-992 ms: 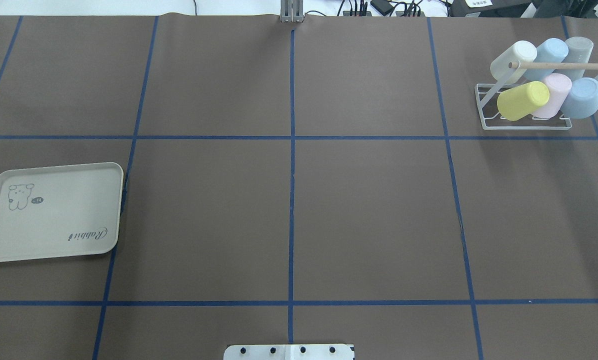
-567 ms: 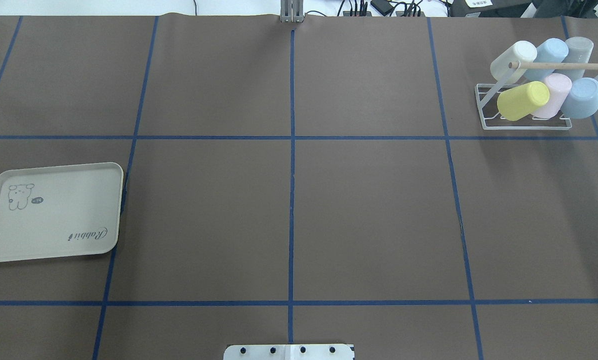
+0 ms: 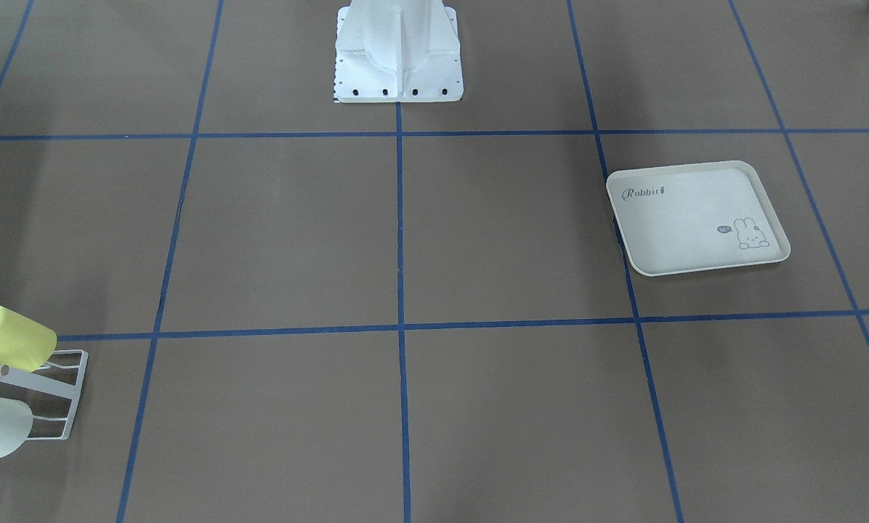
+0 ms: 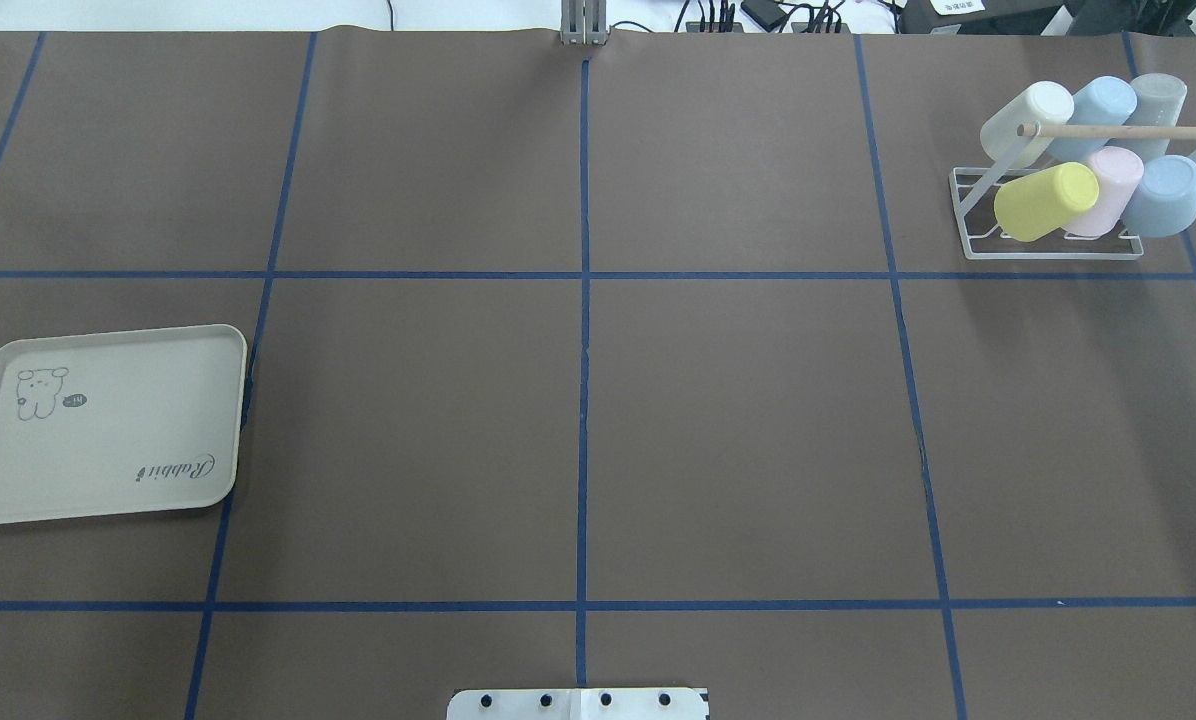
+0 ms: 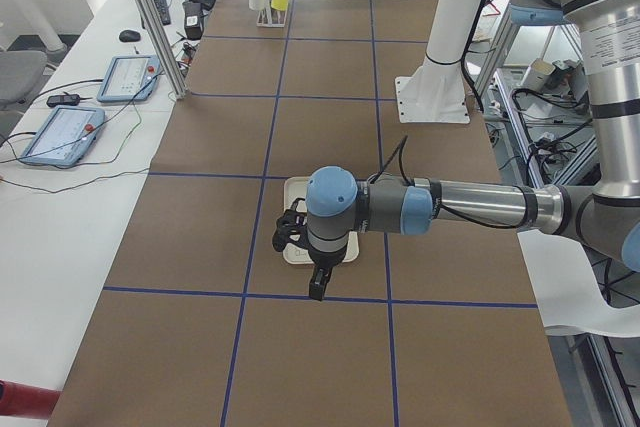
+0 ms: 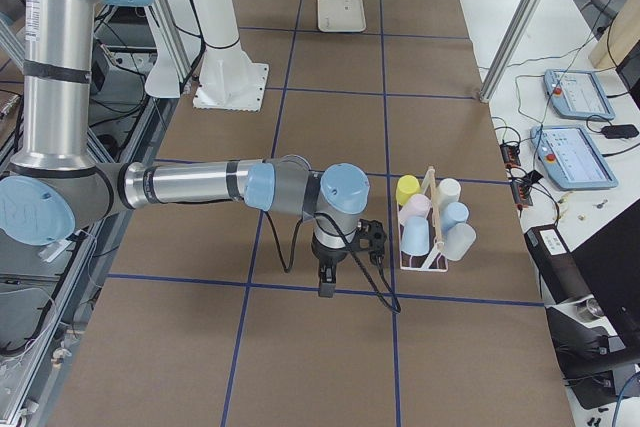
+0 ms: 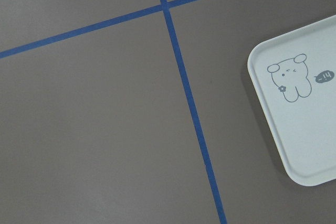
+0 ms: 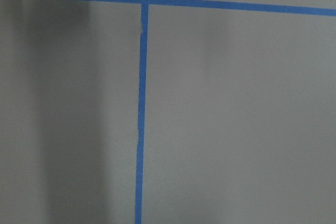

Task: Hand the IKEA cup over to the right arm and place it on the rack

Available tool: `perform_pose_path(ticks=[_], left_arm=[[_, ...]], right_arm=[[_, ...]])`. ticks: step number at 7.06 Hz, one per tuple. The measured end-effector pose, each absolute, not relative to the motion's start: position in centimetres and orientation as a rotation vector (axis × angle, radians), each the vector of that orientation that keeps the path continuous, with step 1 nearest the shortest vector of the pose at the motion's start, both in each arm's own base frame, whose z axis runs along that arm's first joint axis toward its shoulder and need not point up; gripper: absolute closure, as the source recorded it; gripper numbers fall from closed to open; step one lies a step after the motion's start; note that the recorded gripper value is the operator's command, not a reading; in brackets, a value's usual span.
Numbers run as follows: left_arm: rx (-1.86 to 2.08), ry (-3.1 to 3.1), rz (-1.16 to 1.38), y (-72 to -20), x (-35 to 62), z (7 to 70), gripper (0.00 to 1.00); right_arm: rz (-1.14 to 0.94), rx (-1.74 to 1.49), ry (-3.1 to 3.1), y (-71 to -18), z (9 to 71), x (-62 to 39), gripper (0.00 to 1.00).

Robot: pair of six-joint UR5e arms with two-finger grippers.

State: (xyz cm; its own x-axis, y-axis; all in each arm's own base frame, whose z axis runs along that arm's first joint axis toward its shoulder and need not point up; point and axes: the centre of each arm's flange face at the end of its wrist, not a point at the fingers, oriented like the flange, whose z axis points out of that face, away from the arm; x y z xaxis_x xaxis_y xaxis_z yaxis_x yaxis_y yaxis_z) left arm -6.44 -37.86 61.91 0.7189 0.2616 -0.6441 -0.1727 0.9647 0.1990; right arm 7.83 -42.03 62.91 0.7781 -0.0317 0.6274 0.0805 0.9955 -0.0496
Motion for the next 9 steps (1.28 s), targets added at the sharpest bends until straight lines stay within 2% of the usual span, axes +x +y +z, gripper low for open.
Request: perform_pose_path(ticks=[9], left_arm=[[0.129,0.733,0.240,-38.06,-6.37,62.17,0.00]], right_arm=[[-0.067,-0.063,-0.686,-42.18,62.61,7.74,0.00]])
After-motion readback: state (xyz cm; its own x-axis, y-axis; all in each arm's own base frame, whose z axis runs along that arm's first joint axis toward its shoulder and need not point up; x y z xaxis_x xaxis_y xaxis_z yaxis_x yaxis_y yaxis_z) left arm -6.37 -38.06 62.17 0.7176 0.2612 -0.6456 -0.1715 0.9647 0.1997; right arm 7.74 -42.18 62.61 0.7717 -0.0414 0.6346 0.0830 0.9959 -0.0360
